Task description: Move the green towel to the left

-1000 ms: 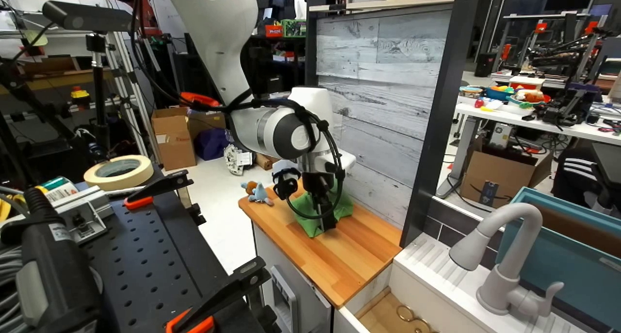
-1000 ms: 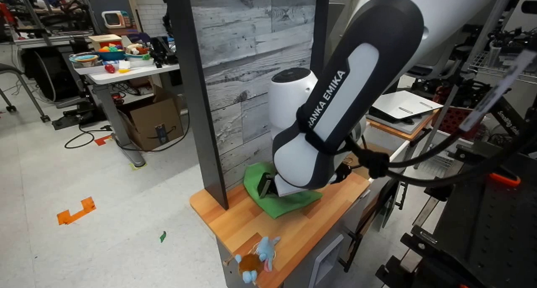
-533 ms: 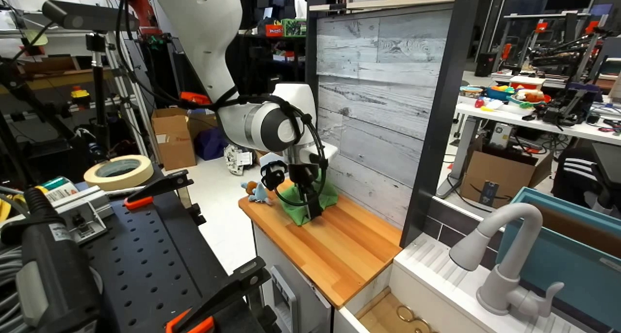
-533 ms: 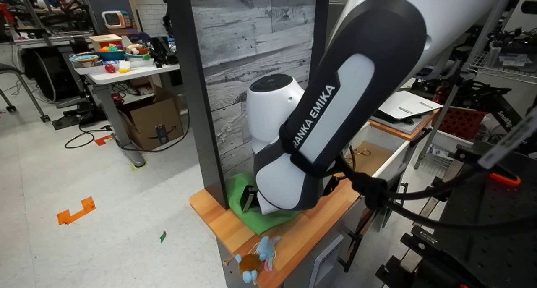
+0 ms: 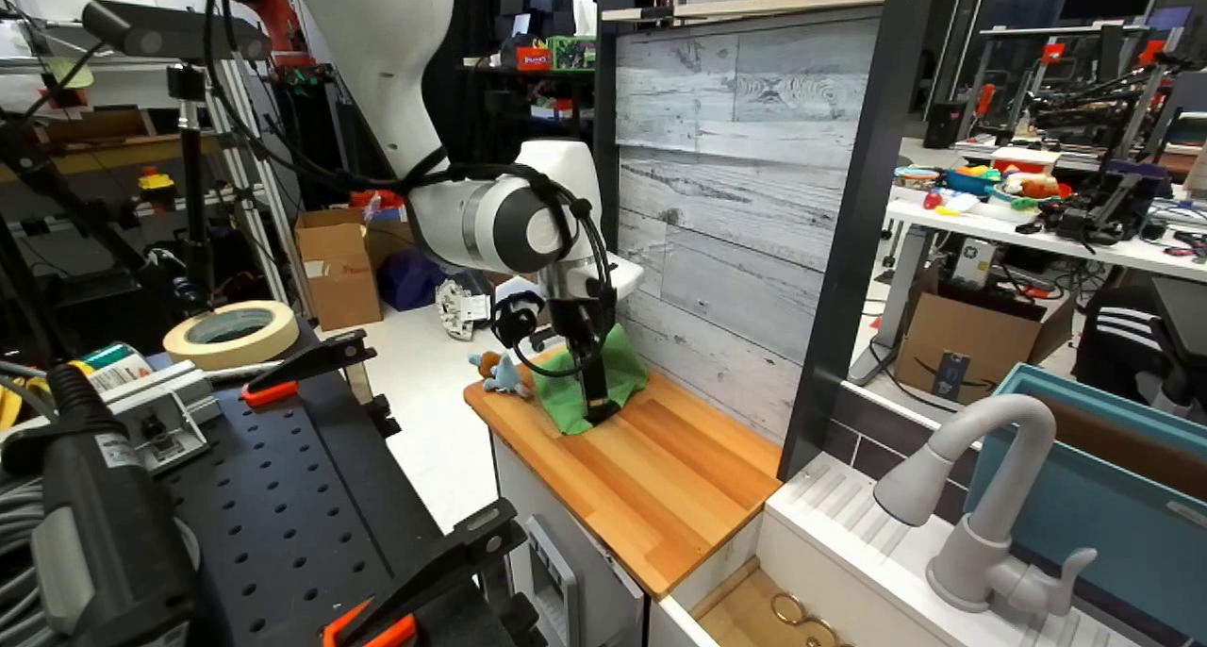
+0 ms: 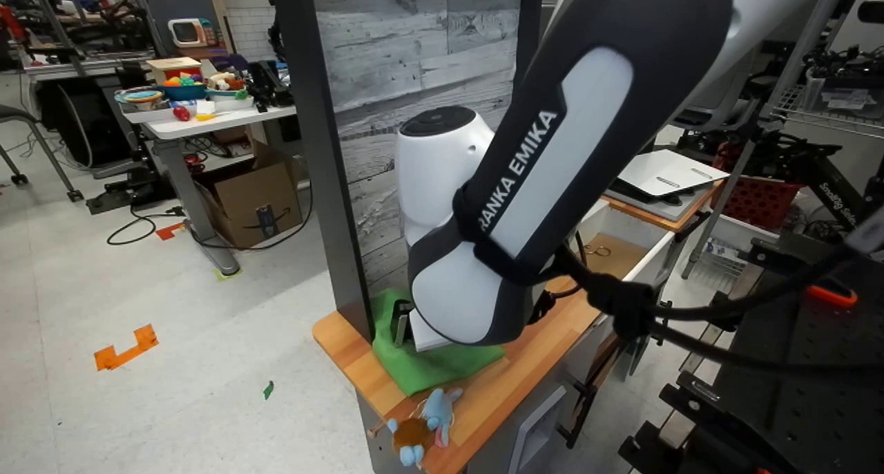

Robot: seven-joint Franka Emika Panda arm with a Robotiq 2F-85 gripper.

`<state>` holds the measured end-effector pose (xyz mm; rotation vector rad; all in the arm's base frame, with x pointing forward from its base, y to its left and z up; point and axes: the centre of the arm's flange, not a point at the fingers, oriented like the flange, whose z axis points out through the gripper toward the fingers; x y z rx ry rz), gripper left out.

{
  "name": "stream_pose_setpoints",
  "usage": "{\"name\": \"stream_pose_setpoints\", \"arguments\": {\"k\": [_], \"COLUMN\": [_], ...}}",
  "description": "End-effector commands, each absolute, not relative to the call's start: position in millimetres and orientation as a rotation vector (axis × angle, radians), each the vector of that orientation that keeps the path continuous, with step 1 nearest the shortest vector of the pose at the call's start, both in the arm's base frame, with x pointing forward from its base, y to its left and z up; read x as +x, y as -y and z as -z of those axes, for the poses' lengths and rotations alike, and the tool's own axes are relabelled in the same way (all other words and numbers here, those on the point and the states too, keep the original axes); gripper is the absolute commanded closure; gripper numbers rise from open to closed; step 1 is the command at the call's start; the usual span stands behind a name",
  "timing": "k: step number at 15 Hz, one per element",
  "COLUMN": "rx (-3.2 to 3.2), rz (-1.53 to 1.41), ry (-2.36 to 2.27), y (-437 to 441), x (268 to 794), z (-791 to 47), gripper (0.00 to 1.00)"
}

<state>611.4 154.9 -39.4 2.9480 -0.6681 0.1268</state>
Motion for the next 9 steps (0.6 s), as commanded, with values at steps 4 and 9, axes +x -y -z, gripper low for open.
{"name": "stream_pose_setpoints", "arguments": {"k": [4, 9], "rx": [2.998, 3.010], "rz": [-0.270, -0.296], "ry": [0.710, 0.709], "y": [-141, -145], "x": [543, 558], "z": [-55, -47], "gripper": [0.00, 0.00]}}
